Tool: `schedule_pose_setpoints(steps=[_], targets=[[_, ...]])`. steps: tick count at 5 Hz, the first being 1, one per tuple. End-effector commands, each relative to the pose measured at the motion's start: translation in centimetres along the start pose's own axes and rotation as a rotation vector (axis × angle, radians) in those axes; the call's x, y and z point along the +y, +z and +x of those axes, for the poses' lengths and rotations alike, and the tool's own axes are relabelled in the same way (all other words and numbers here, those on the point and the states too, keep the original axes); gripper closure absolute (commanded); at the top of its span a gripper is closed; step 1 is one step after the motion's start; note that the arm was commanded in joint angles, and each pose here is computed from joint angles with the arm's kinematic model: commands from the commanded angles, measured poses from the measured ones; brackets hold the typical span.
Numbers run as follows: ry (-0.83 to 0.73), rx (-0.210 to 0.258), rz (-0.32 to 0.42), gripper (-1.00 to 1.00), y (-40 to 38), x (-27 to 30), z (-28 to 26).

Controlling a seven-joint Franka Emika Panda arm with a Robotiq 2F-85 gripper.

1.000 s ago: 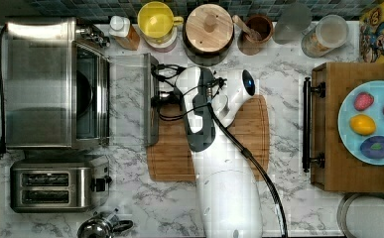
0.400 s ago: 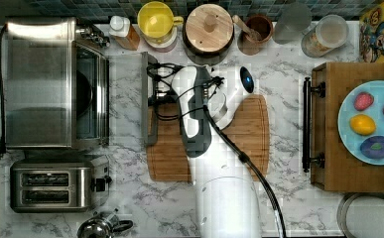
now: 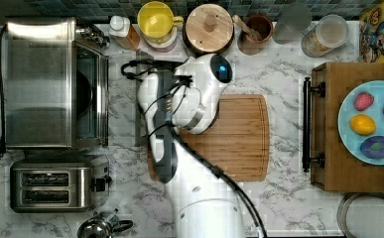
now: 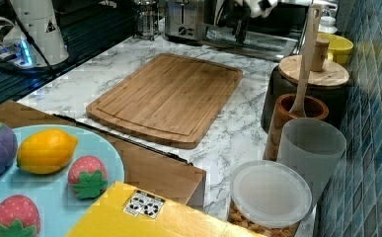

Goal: Close the oven.

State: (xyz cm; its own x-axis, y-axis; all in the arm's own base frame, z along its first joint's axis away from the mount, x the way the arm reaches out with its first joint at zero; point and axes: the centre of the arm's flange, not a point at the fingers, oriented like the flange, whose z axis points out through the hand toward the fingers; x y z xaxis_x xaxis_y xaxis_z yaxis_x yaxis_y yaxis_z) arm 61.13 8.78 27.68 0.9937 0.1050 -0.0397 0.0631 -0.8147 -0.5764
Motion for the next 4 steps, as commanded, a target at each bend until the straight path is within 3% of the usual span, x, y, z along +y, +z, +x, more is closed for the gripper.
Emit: schedule_pose_setpoints(steps=[1, 2, 3, 4], targets=[[-0.379, 0.114, -0.125, 1.00, -2.2, -30.5, -0.8], [-0.363, 0.090, -0.318, 1.00, 0.0, -32.9, -0.6], [-0.319, 0.157, -0.430, 1.00, 0.3, -33.4, -0.8], [-0.292, 0.253, -0.504, 1.00, -1.0, -34.8, -1.3]])
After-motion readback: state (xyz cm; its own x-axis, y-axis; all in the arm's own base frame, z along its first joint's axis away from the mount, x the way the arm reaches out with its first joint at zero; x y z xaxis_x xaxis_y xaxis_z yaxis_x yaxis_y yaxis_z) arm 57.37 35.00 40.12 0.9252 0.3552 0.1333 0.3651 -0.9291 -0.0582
